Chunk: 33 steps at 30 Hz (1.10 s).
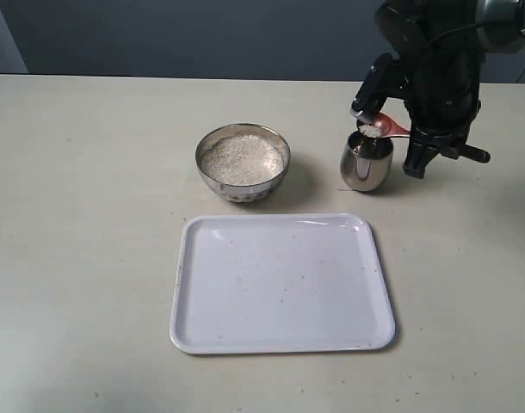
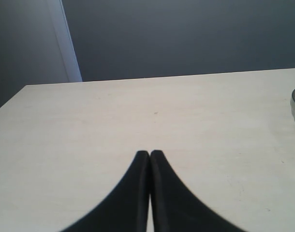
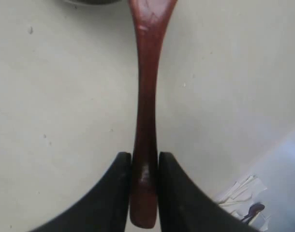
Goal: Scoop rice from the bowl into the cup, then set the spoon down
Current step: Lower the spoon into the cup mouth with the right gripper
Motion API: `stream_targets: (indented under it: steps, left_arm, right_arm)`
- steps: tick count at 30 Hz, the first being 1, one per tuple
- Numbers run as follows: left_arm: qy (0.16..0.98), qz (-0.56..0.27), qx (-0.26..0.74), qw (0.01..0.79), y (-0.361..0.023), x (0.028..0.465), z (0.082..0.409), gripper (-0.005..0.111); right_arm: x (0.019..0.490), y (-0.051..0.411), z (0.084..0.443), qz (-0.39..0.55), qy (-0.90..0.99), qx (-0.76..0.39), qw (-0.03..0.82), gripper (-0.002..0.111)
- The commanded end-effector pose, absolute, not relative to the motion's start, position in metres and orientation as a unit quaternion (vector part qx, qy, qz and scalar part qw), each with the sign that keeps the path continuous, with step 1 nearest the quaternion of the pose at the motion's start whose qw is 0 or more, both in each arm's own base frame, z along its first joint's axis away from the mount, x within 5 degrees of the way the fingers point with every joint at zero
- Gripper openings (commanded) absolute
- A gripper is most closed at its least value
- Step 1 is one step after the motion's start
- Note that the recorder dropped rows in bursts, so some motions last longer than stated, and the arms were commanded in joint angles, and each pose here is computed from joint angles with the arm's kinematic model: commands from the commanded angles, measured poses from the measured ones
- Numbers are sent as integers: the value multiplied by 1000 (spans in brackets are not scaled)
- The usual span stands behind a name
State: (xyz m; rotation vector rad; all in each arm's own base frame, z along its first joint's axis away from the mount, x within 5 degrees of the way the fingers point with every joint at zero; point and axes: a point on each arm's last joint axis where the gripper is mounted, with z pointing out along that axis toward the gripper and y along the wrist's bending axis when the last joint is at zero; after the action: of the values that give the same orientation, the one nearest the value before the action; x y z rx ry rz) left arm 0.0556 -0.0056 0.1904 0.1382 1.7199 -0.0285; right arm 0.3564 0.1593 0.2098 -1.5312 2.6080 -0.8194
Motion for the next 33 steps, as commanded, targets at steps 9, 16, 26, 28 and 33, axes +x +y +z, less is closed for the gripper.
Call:
stream_targets:
  steps: [9, 16, 26, 28, 33]
  left_arm:
    - [754, -16, 59, 654, -6, 55, 192, 1]
    - [754, -16, 59, 654, -6, 55, 192, 1]
    - [754, -16, 59, 654, -6, 55, 192, 1]
    - [754, -16, 59, 654, -6, 55, 192, 1]
    - [754, -16, 59, 654, -6, 55, 192, 1]
  right_arm:
    - [350, 150, 203, -293, 824, -484, -10, -1]
    - [352, 149, 204, -305, 825, -475, -3, -1]
    - [344, 154, 197, -316, 813, -489, -13, -1]
    - [342, 155, 196, -328, 808, -489, -10, -1]
    - [342, 157, 196, -334, 808, -485, -5, -1]
